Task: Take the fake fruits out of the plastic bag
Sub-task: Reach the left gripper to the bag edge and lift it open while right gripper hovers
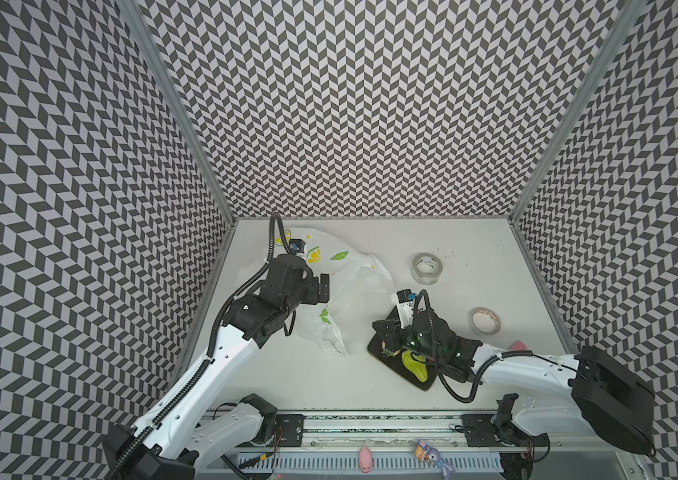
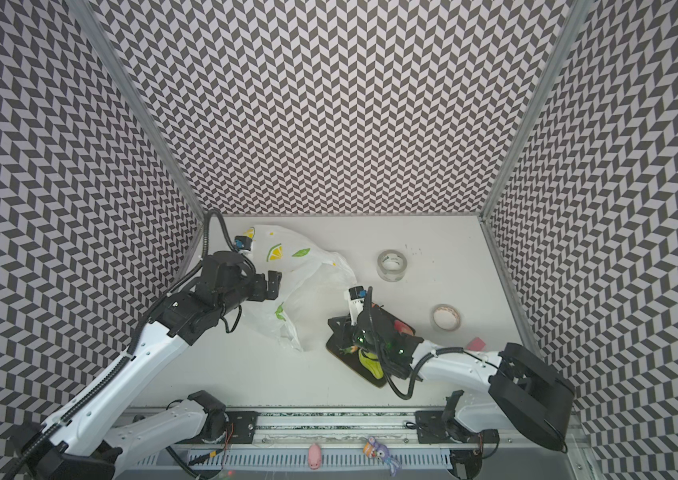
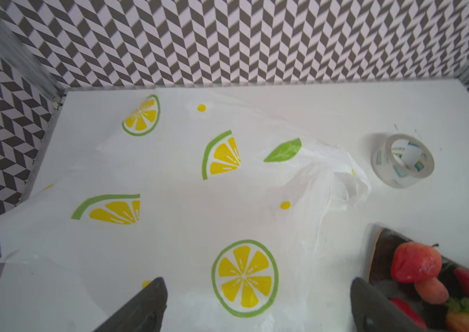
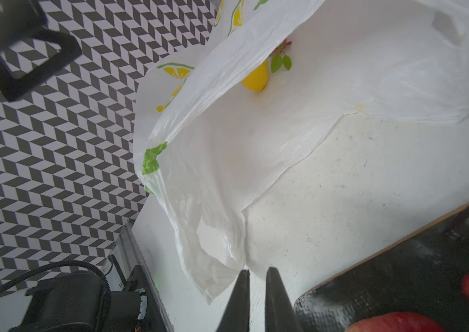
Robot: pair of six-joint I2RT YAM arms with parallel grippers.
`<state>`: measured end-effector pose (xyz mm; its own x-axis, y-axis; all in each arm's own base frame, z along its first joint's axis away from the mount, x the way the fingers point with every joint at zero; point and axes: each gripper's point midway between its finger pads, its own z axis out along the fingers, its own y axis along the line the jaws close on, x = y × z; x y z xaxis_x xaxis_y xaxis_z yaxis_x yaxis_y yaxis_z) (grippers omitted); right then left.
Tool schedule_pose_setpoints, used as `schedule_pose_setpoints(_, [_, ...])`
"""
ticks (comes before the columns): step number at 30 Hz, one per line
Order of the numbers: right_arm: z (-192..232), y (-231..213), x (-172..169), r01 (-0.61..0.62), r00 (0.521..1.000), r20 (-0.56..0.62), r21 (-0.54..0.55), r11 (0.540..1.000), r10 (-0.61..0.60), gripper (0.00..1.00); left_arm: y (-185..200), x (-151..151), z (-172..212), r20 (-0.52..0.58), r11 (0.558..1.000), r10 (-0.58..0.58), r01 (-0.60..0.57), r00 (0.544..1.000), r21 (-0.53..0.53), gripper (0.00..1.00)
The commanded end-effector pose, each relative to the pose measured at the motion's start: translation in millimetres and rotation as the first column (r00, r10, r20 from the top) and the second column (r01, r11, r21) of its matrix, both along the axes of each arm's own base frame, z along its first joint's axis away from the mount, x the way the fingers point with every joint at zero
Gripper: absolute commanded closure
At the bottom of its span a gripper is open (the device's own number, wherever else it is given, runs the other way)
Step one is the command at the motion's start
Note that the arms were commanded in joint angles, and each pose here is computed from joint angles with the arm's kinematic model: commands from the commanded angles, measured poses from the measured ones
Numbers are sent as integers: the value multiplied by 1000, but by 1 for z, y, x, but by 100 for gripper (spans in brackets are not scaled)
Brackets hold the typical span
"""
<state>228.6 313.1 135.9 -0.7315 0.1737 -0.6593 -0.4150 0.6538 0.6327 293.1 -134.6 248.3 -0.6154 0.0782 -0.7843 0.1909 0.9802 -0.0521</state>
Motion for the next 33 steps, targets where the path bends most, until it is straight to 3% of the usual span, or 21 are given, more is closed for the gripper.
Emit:
schedule_pose_setpoints(1, [13, -6, 5, 31, 999, 22, 39, 999, -32, 87, -3, -17, -18, -75, 987, 1, 11, 997, 158, 0])
schedule_pose_setpoints(5, [14, -8, 4, 30, 999, 26, 43, 999, -31, 87, -22, -16, -34, -106, 953, -25, 56, 994, 297, 0])
schedule_pose_setpoints(13, [18, -7, 2, 20, 999, 26, 62, 998, -22, 87, -33, 10, -63, -120, 835, 5, 62, 993, 546, 0])
schedule_pose_setpoints(17, [20, -8, 2, 22, 999, 30, 70, 997, -24, 87, -30, 21, -73, -106, 786, 30, 42, 994, 617, 1])
schedule_pose_setpoints(20, [21, -10, 1, 24, 999, 30, 74, 997, -26, 87, -30, 28, -78, -95, 760, 41, 31, 995, 649, 8])
schedule_pose_setpoints(23, [21, -9, 0, 20, 999, 30, 77, 997, -22, 87, -30, 34, -79, -76, 736, 53, 12, 996, 677, 24])
schedule_pose_setpoints(27, [21, -11, -1, 19, 999, 30, 79, 997, -21, 87, -29, 40, -72, -38, 721, 66, -21, 997, 693, 56])
schedule_pose_setpoints(31, [24, -7, -9, -32, 999, 37, 97, 995, 29, 87, -29, 43, -57, 5, 747, 67, -53, 998, 662, 89])
schedule_pose_setpoints(33, [28, 1, -16, -96, 994, 60, 109, 989, 90, 87, -30, 43, -49, 18, 775, 57, -56, 998, 630, 100])
